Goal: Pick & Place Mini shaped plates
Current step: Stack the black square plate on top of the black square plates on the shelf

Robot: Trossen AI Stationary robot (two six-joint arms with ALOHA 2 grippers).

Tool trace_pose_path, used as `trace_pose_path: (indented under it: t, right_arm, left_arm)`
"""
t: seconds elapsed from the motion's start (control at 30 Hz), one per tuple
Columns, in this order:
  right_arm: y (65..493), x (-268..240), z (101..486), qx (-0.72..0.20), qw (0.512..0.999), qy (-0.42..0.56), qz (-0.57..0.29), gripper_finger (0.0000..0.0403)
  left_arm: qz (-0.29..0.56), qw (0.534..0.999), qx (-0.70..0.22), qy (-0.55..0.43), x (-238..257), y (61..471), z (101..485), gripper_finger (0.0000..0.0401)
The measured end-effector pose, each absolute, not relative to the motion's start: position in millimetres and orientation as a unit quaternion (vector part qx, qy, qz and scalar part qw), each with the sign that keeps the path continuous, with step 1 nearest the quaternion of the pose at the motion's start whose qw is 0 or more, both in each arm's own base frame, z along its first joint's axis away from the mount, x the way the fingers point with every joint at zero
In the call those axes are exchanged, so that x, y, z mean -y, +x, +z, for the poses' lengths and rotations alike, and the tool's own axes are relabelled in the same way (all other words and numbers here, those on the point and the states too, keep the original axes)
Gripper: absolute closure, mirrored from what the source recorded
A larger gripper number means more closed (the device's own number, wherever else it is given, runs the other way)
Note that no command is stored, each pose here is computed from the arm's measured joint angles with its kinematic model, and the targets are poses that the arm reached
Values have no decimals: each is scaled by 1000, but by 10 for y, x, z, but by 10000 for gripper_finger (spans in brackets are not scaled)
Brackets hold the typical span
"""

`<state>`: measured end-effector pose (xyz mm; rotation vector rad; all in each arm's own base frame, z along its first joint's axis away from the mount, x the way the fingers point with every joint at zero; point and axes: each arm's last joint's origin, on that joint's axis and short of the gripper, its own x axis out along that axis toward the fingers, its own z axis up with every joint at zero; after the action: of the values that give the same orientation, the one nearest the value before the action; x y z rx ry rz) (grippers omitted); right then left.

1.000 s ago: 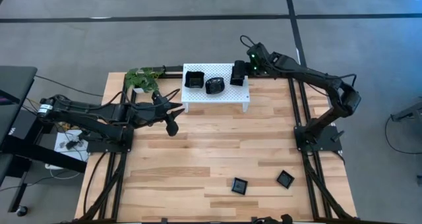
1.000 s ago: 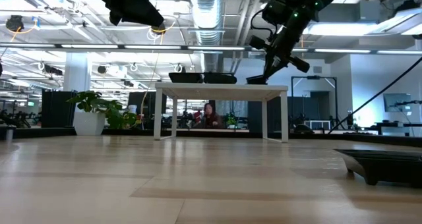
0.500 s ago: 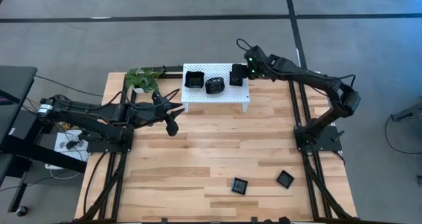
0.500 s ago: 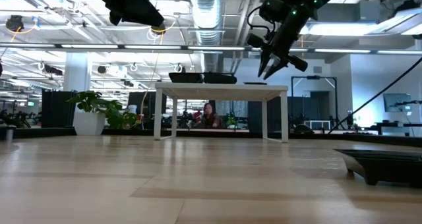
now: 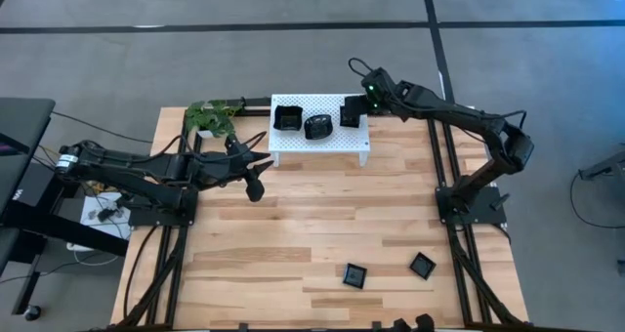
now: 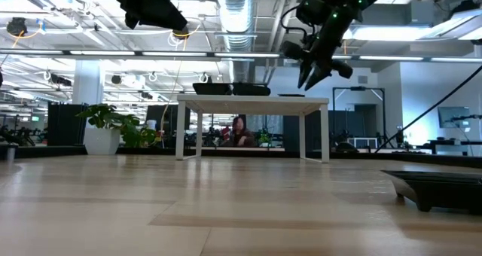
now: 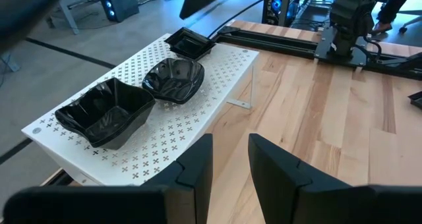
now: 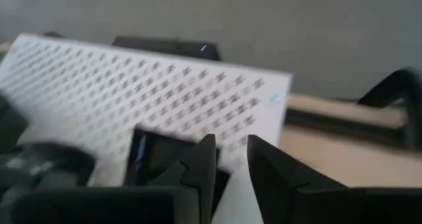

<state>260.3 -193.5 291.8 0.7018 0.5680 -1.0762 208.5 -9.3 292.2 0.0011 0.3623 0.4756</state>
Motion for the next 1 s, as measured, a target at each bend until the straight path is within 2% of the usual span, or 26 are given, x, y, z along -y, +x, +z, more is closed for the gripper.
trace_pose_path:
  t: [0.27,0.53,0.77,1.0]
  right_arm:
    - [2691,2023,2949,-204,773,302,-520,335]
    - [2910,2202,2555,-234,768,306,-512,336]
    - [2915,2241,2860,-199,792,285,-501,336]
    - [2935,2076,2998,-206,814,259,-478,336]
  left_arm:
    - [234,956,-178,0,93,2085,2922,302]
    - [234,956,-179,1,93,2085,2921,302]
    - [235,954,-186,3,92,2080,2865,302]
    - [235,953,-192,5,92,2075,2821,302]
